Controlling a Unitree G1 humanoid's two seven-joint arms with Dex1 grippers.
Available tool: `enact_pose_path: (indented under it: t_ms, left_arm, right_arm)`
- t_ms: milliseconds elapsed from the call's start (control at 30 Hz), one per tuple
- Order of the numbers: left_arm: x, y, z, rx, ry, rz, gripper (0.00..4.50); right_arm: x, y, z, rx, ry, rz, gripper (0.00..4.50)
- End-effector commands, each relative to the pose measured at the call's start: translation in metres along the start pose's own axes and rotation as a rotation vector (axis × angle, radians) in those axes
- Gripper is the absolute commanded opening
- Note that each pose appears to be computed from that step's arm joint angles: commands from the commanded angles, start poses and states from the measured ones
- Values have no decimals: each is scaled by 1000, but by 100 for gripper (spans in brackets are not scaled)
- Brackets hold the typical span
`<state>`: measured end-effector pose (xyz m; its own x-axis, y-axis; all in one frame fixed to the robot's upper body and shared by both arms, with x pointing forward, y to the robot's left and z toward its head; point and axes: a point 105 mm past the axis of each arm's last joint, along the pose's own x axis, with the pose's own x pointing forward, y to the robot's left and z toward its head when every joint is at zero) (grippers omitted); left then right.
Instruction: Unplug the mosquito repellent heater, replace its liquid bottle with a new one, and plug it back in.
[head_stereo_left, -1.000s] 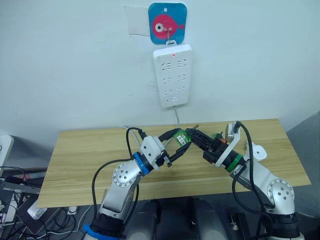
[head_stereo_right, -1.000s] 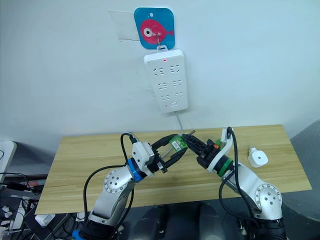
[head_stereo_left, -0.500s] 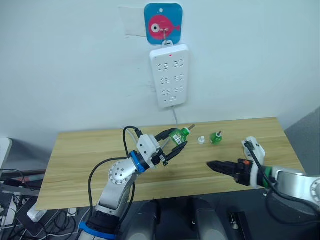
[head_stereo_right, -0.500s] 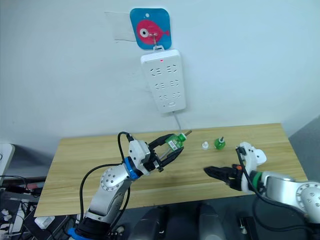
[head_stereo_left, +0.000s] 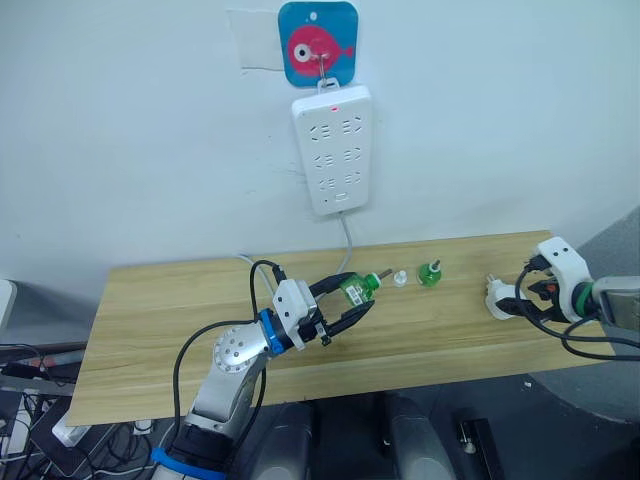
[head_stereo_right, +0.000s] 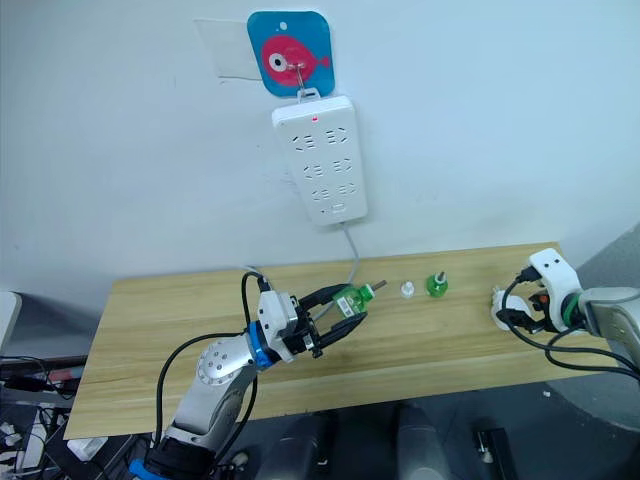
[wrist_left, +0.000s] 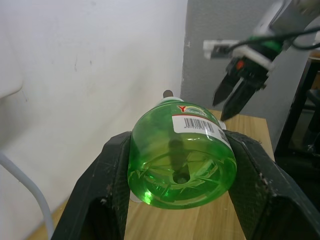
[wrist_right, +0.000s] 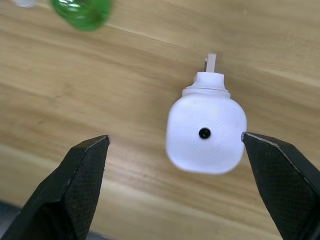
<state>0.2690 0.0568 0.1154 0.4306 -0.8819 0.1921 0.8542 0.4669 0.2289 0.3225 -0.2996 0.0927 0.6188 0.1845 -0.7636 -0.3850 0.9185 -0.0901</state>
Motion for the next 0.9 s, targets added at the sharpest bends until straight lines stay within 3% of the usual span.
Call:
enact_pose_path:
  t_ms: [33,900]
  left_arm:
    - [-2,-5,11,28,-32,-8,227]
    - [-8,-8,15,46,-4,-14,227]
  right_arm:
    - [-3,-16,4,-1,28,-45,443]
    - [32,-12,-5,-19,73,28,443]
